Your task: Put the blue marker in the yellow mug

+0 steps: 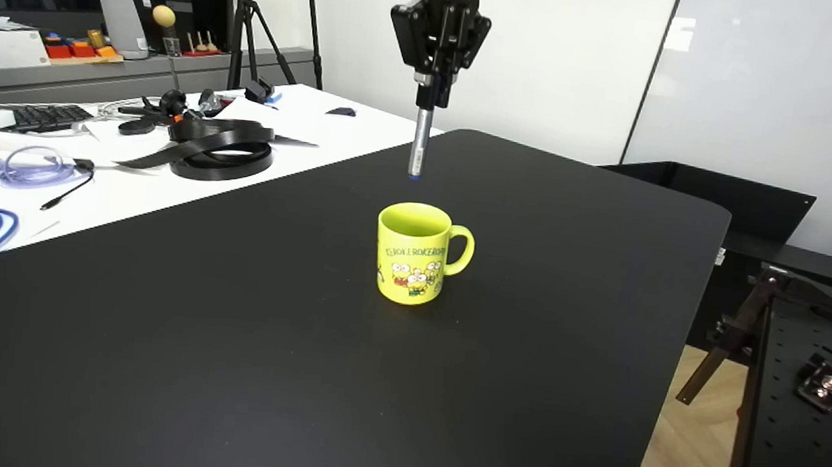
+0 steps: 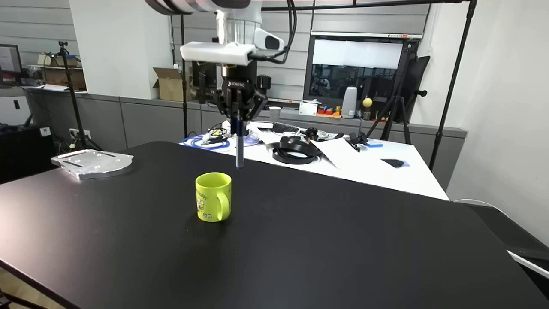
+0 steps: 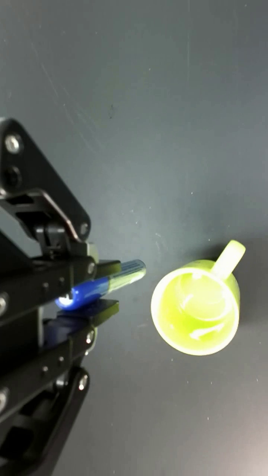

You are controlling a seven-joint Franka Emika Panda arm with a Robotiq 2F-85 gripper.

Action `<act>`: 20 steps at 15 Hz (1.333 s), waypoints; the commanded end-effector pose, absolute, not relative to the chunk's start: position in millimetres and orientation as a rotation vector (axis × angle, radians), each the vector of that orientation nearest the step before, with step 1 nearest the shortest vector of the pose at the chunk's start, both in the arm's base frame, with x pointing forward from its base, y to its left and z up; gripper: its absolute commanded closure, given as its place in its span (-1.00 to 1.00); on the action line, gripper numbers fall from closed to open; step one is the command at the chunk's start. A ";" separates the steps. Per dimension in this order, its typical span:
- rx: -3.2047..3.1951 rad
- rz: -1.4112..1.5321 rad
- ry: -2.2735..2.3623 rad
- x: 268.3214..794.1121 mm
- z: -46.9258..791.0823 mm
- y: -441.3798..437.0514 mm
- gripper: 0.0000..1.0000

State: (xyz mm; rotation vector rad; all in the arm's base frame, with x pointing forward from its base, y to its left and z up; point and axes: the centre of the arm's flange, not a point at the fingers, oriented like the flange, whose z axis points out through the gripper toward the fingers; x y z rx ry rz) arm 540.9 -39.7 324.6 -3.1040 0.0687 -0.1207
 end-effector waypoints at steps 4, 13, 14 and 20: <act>-3.046 -0.070 -0.048 539.9 346.9 -3.3 0.89; -3.051 0.058 -0.033 520.8 306.0 -1.2 0.89; -3.054 0.069 -0.030 518.4 301.0 -1.6 0.89; -3.071 0.061 -0.037 508.8 272.3 -2.1 0.89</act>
